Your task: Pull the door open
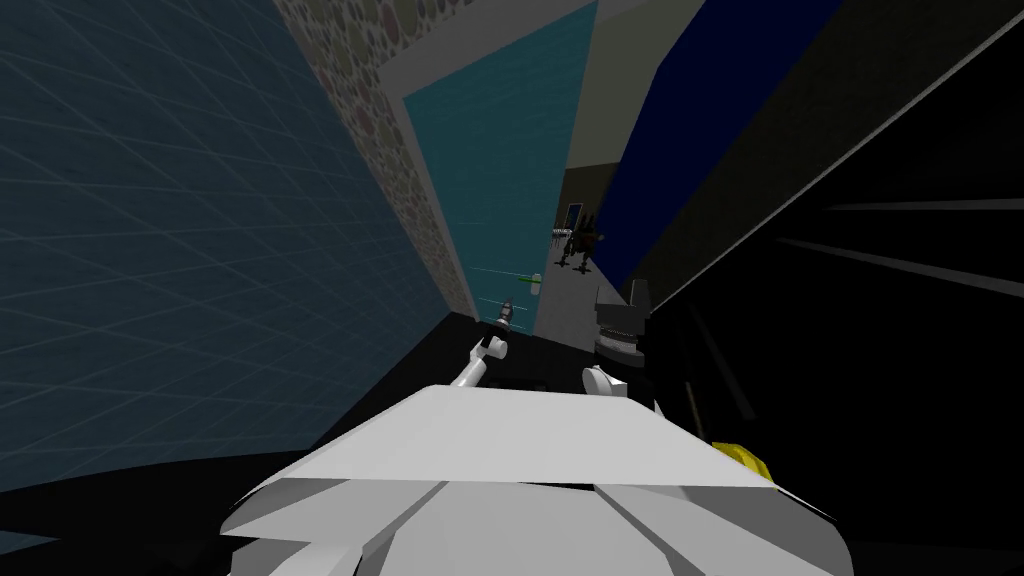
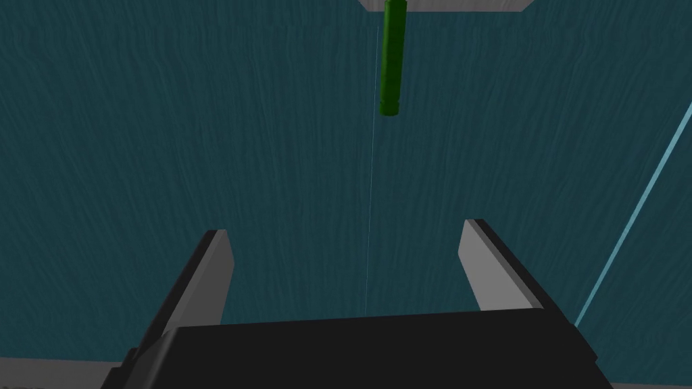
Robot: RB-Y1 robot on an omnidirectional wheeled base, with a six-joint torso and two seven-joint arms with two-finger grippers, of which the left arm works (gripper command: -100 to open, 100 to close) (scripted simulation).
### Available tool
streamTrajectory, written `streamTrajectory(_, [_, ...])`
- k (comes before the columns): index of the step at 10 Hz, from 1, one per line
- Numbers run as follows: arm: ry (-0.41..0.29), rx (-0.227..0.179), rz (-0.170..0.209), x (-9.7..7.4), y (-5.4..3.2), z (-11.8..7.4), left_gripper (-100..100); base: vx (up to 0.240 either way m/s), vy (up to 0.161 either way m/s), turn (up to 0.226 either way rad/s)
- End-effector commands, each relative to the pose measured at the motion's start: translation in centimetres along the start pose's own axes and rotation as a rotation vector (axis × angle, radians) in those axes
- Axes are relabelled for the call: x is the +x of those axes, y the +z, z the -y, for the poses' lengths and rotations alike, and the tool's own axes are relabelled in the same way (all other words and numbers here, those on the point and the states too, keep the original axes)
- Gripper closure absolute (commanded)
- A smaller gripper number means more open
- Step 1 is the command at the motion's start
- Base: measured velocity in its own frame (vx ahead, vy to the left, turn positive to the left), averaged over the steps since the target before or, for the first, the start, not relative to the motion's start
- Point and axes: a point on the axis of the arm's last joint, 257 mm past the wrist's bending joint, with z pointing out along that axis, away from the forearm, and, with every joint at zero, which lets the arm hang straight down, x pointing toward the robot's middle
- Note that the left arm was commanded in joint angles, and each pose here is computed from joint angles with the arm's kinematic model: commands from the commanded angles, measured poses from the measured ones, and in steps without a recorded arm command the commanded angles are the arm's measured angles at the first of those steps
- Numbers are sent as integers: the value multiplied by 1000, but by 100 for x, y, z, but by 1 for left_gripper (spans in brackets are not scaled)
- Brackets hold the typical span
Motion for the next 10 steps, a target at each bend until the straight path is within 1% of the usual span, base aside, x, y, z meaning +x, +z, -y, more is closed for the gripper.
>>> streamTrajectory(1, [1, -18, -15, 99, 30, -68, -100, 130, -28, 67])
streamTrajectory(3, [2, -45, -40, 262, 70, -175, -100, 160, -57, 112])
streamTrajectory(5, [3, -68, -62, 409, 99, -261, -100, 170, -98, 132])
streamTrajectory(7, [2, -84, -80, 528, 119, -319, -100, 180, -117, 124])
streamTrajectory(10, [1, -97, -95, 637, 134, -363, -100, 149, -138, 104])
